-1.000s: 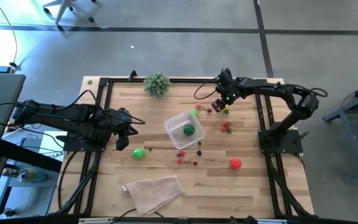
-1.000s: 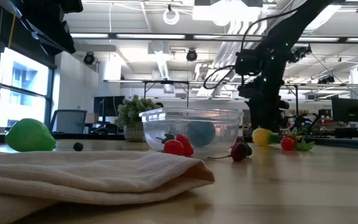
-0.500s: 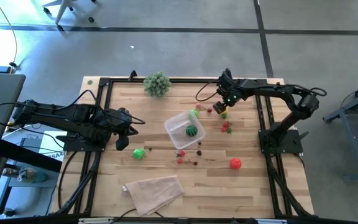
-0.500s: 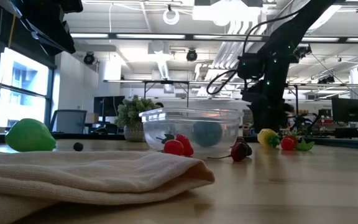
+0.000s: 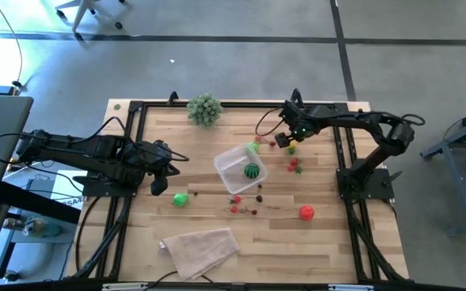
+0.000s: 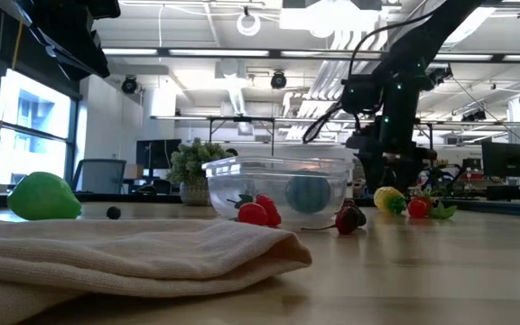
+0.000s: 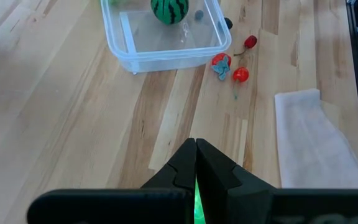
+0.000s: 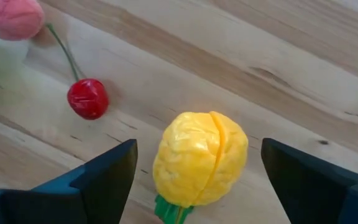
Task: Pick and placing Produce into tupperware
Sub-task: Put the yellow pineapple into the transparent bin
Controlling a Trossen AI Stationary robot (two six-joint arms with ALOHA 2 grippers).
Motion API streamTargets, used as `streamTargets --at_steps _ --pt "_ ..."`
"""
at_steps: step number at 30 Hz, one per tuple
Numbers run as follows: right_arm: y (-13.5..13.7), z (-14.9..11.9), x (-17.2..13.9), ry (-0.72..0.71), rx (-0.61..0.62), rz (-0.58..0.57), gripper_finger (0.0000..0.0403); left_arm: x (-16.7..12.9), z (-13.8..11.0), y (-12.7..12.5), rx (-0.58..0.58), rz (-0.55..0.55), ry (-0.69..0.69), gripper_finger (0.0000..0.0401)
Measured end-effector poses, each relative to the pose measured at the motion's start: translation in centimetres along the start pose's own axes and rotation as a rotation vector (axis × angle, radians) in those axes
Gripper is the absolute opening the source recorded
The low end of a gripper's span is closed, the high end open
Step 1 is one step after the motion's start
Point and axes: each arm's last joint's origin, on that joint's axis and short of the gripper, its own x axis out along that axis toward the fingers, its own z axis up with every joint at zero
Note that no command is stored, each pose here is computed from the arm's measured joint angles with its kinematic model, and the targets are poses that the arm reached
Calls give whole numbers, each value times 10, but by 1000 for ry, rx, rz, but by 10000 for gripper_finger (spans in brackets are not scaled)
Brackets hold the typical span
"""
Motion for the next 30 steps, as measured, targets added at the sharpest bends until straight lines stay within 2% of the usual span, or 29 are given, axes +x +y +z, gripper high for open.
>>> streamTargets --at_steps 6,30 --pt "2 -3 0 -7 56 -44 335 0 0 0 0 0 0 1" --pt "14 -7 7 -30 82 -77 335 0 0 0 0 0 0 1"
